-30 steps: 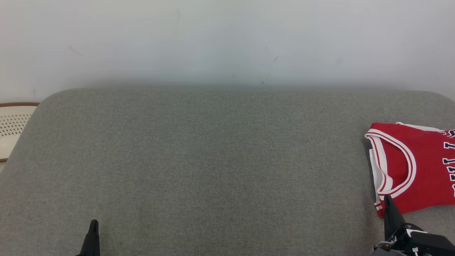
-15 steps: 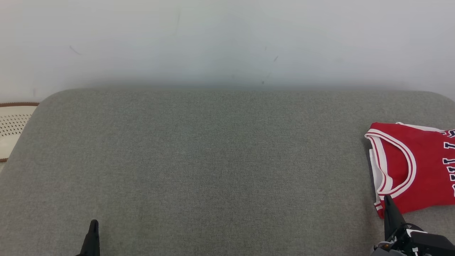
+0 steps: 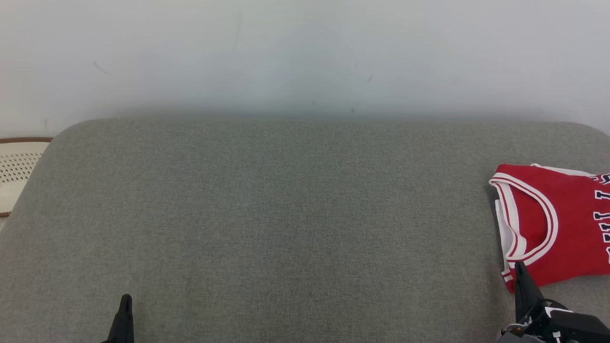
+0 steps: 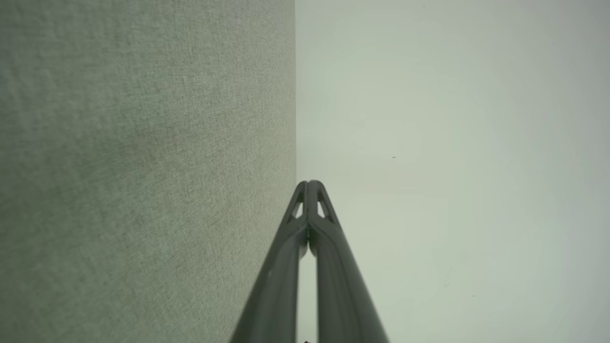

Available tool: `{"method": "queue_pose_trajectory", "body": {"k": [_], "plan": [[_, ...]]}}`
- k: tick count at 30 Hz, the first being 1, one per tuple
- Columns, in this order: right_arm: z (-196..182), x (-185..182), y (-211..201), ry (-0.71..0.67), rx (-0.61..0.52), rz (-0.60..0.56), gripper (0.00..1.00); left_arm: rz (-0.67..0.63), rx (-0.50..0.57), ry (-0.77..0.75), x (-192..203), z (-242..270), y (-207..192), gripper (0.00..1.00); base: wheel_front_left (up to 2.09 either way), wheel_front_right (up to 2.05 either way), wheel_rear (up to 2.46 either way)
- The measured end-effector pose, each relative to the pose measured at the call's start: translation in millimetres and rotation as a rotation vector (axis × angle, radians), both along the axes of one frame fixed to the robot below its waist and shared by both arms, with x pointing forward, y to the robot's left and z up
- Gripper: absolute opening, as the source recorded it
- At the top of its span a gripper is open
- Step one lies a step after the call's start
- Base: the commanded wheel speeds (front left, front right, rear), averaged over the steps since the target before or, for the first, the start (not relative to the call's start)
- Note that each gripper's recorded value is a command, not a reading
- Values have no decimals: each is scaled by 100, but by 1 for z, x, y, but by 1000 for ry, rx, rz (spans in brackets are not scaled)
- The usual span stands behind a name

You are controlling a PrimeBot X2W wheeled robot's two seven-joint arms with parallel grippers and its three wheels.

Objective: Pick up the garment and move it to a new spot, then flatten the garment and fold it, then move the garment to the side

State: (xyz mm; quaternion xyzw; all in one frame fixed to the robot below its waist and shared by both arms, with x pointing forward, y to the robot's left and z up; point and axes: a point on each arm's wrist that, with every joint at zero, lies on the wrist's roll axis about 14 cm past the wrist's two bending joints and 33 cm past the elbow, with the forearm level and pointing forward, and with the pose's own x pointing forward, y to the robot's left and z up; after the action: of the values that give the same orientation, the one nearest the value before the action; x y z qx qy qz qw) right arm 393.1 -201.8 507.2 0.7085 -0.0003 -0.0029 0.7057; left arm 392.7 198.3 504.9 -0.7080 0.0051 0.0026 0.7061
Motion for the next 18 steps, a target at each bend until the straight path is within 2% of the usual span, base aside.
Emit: {"method": "queue_pose_trajectory", "body": {"k": [18], "plan": [[0,0,0,0,0,0,0,0,0,0,0,0,0,0,0,0,0]]}}
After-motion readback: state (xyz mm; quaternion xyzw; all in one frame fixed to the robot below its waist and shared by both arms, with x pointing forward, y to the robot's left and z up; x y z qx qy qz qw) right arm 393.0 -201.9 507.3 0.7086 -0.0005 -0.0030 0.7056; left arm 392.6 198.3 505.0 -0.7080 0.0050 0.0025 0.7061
